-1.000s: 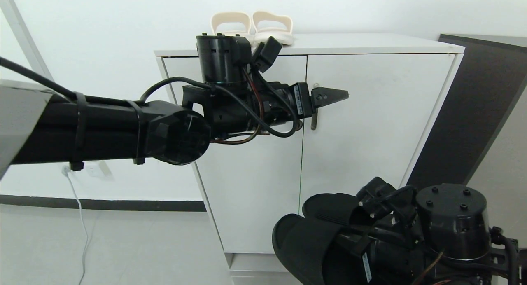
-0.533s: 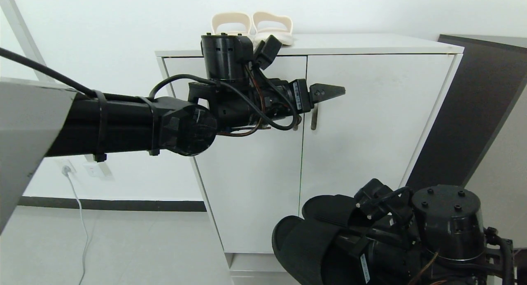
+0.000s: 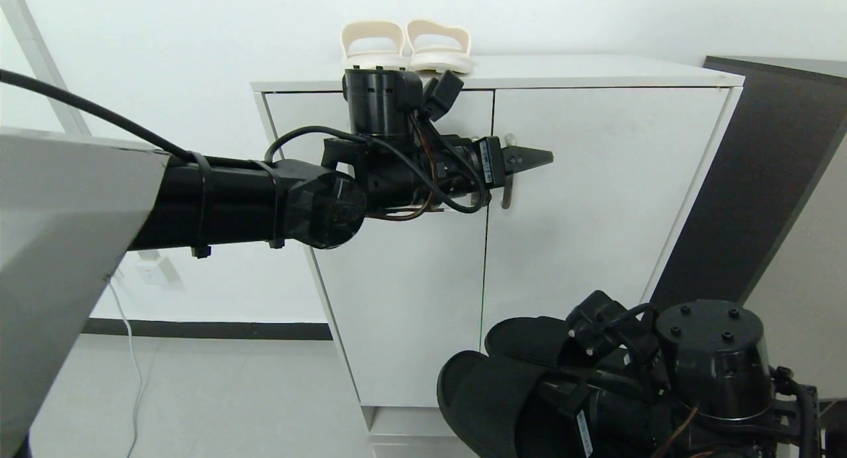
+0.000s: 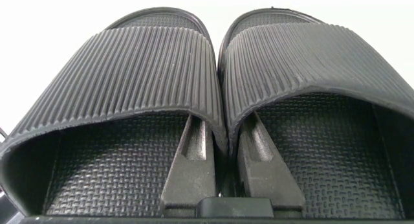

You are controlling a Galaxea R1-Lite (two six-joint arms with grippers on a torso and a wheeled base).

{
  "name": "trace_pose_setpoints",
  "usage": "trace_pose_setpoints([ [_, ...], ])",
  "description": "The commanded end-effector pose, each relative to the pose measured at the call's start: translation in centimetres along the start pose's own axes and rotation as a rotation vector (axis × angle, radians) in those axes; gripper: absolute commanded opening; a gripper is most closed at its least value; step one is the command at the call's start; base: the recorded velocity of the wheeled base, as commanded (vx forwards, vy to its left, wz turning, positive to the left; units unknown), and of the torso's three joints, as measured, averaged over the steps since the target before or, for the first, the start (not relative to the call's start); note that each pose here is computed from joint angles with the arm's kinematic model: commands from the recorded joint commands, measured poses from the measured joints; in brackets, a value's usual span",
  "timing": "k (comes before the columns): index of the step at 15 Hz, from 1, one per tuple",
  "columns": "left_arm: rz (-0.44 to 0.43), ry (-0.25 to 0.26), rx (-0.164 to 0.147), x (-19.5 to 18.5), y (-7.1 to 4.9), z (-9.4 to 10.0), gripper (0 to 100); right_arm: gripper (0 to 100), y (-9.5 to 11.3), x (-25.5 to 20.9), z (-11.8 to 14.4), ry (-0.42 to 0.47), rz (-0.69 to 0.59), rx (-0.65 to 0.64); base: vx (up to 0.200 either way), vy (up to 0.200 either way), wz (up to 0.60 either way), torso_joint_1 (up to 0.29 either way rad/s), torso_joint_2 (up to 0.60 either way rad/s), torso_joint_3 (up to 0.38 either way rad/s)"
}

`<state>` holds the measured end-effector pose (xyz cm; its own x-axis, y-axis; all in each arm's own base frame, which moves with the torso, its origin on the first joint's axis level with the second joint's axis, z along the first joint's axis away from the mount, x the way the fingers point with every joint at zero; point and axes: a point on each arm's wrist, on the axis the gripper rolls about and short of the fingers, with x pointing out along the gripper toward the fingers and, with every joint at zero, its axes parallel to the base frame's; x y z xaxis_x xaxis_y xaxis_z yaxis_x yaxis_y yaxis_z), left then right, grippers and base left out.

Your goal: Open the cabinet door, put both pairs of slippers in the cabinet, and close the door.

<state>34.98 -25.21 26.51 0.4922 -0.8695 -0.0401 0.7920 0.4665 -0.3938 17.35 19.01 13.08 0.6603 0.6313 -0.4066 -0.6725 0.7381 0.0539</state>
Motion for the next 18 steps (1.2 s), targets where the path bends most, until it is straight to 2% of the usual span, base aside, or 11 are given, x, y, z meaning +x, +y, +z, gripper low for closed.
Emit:
trace_pose_setpoints([
  [1, -0.003, 0.004, -0.002, 0.1, 0.1, -0.1, 0, 0, 0.0, 0.1, -0.1, 0.004, 0.0, -0.001, 0.0, 0.0, 0.0, 0.0, 0.0, 0.0],
  [4, -0.007, 0.015, -0.008, -0.4, -0.3, -0.5, 0, 0, 0.3, -0.3, -0.1, -0.029, 0.015, -0.004, 0.0, 0.0, 0.0, 0.0, 0.0, 0.0],
  [6, -0.013, 0.032, -0.011, -1.4, -1.3, -0.8, 0, 0, 0.6, -0.5, -0.5, -0.02, 0.04, -0.01, 0.0, 0.0, 0.0, 0.0, 0.0, 0.0],
  [9, -0.08, 0.014, 0.01, -3.9, -4.5, -1.4, 0, 0, 1.3, -1.3, -0.8, -0.012, 0.108, -0.023, 0.0, 0.0, 0.0, 0.0, 0.0, 0.0],
  [11, -0.114, 0.025, 0.014, -5.6, -6.7, -1.8, 0, 0, 1.6, -1.6, -1.0, -0.008, 0.128, -0.03, 0.0, 0.0, 0.0, 0.0, 0.0, 0.0],
  [13, -0.136, 0.024, 0.022, -7.2, -8.2, -1.8, 0, 0, 1.9, -1.9, -1.2, -0.005, 0.148, -0.037, 0.0, 0.0, 0.0, 0.0, 0.0, 0.0],
  [15, -0.128, 0.019, 0.022, -8.1, -8.4, -1.8, 0, 0, 2.1, -2.4, -1.5, -0.001, 0.182, -0.059, 0.0, 0.0, 0.0, 0.0, 0.0, 0.0],
  [17, -0.089, 0.018, 0.014, -8.0, -7.2, -1.8, 0, 0, 2.2, -2.5, -1.7, 0.005, 0.19, -0.083, 0.0, 0.0, 0.0, 0.0, 0.0, 0.0],
  [18, -0.079, 0.034, 0.006, -7.4, -6.6, -2.3, 0, 0, 2.5, -2.5, -1.9, 0.01, 0.2, -0.088, 0.0, 0.0, 0.0, 0.0, 0.0, 0.0],
])
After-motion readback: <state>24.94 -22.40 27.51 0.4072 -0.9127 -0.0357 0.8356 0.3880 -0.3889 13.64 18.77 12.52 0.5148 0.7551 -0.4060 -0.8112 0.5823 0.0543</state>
